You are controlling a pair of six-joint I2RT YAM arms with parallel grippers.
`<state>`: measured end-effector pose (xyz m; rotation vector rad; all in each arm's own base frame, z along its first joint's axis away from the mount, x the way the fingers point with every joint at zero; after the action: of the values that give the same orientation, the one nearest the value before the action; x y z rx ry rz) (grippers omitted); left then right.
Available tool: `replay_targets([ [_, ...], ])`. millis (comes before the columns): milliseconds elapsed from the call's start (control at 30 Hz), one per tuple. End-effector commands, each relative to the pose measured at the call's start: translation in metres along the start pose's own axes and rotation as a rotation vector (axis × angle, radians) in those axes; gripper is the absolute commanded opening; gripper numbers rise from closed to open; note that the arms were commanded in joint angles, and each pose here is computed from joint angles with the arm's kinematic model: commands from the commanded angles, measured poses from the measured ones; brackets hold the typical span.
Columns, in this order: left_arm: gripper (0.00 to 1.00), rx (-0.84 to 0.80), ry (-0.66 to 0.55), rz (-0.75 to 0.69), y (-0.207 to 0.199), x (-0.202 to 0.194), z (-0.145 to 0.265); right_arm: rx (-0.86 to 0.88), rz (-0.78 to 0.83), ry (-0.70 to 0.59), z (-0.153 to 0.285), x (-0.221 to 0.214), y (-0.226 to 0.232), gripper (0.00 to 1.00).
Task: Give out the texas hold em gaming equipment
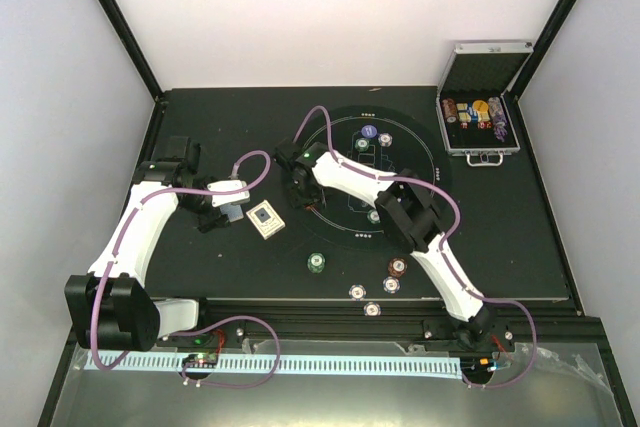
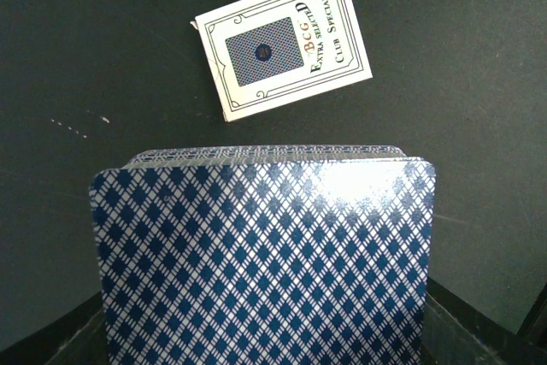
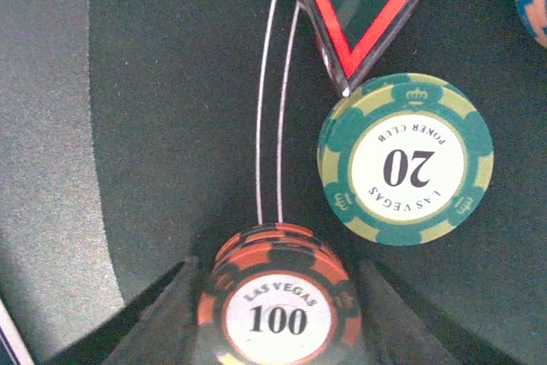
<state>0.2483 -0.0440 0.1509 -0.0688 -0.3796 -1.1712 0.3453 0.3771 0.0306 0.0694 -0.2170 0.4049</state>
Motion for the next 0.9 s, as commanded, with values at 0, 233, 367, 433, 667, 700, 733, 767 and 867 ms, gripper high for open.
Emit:
replay_targets([
  [0, 0.02, 0.03, -0.008, -0.014, 0.009, 0.003, 0.006, 0.001, 0.003, -0.001, 0.007, 0.004, -0.002, 0.58],
  [233, 0.02, 0.027, -0.016, -0.014, 0.008, 0.004, 0.007, 0.022, -0.017, -0.098, 0.081, 0.002, -0.013, 0.69],
  [367, 0.01, 0.032, -0.018, -0.02, 0.008, 0.004, 0.008, 0.005, -0.056, -0.122, 0.114, -0.029, -0.034, 0.71],
  [433, 0.02, 0.031, -0.021, -0.024, 0.007, 0.005, 0.008, -0.024, -0.095, -0.125, 0.123, -0.052, -0.052, 0.73],
  [667, 0.02, 0.018, -0.036, -0.024, 0.008, 0.008, 0.007, -0.116, -0.266, -0.014, 0.113, -0.163, -0.11, 0.79],
  [700, 0.02, 0.019, -0.036, -0.024, 0.009, 0.009, 0.008, -0.12, -0.29, -0.013, 0.115, -0.174, -0.116, 0.8],
  [733, 0.01, 0.019, -0.036, -0.025, 0.009, 0.009, 0.007, -0.131, -0.311, -0.011, 0.115, -0.183, -0.122, 0.81],
  [767, 0.02, 0.019, -0.036, -0.027, 0.009, 0.009, 0.007, -0.138, -0.331, -0.012, 0.116, -0.191, -0.126, 0.81],
  [867, 0.01, 0.017, -0.036, -0.03, 0.009, 0.008, 0.006, -0.141, -0.382, -0.015, 0.116, -0.208, -0.137, 0.82],
])
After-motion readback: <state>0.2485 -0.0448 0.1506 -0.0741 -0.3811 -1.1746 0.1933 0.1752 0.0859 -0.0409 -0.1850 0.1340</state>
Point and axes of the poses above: each gripper's point midway between its finger pads, its own z axis back along the fingers, its own y axis along the line the jaws close on, x = y × z, the point moved 1 cm from there along z, back along the fingers
